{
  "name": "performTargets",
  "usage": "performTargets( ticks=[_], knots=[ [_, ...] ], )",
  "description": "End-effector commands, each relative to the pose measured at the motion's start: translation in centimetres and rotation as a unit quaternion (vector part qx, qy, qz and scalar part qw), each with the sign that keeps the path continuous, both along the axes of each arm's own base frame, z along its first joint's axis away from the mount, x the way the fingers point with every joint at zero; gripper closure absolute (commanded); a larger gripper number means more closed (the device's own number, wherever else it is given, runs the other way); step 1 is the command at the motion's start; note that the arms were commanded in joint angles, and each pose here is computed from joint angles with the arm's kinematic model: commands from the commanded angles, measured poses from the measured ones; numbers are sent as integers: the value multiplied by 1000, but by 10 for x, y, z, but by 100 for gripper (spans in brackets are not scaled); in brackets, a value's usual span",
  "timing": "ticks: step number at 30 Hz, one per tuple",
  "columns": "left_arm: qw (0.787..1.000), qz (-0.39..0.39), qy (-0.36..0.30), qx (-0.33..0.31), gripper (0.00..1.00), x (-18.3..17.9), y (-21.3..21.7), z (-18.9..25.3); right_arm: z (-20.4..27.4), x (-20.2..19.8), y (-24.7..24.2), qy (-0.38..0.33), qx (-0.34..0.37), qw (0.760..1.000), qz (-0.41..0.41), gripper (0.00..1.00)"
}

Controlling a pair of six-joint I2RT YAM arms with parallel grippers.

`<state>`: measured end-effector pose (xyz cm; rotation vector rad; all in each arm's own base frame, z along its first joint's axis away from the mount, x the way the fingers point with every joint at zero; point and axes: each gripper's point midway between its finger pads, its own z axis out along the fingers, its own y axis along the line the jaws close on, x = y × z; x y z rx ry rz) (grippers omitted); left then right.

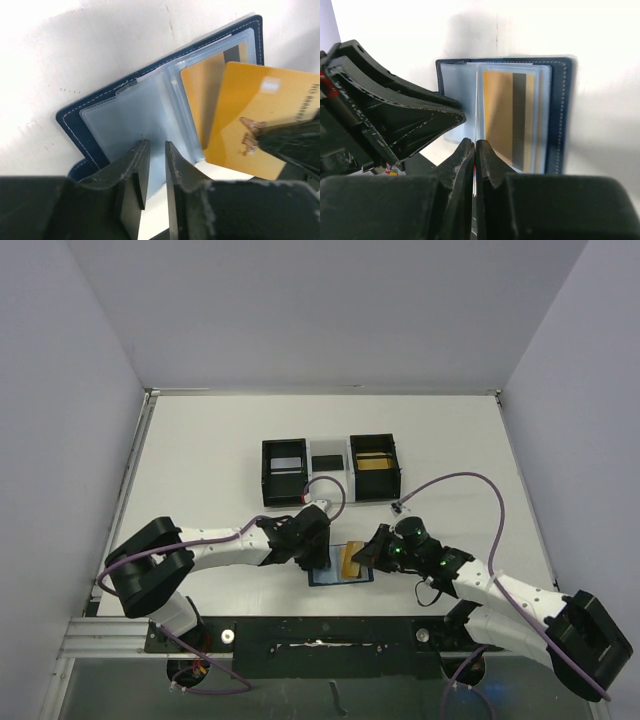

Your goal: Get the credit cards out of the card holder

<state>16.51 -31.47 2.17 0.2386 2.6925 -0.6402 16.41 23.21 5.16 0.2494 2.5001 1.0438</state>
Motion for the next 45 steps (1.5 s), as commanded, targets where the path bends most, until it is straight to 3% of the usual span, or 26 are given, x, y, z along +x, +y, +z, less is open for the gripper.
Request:
performTargets(
  ticks=[1,12,19,24,31,38,41,45],
  knots=[
    [1000,8,-24,-5,74,9,-2,21,23,15,-16,-48,-15,998,-33,100],
    [998,28,-48,-38,58,25,-19,72,52,25,-19,-155,-19,988,17,100],
    [996,40,-77,-22,43,39,20,89,75,46,-23,-234,-23,972,-4,100],
    [992,51,-105,-36,31,55,56,110,99,68,-50,-287,-94,952,-47,100],
    [984,86,-156,-26,29,88,118,131,129,104,-93,-293,-176,937,-70,100],
    [973,100,-204,36,28,101,160,131,139,143,-114,-309,-195,929,-57,100],
    [973,90,-206,49,28,98,165,118,146,166,-118,-335,-223,914,-56,100],
    [974,86,-203,60,28,99,167,110,156,192,-112,-405,-272,873,5,100]
  ],
)
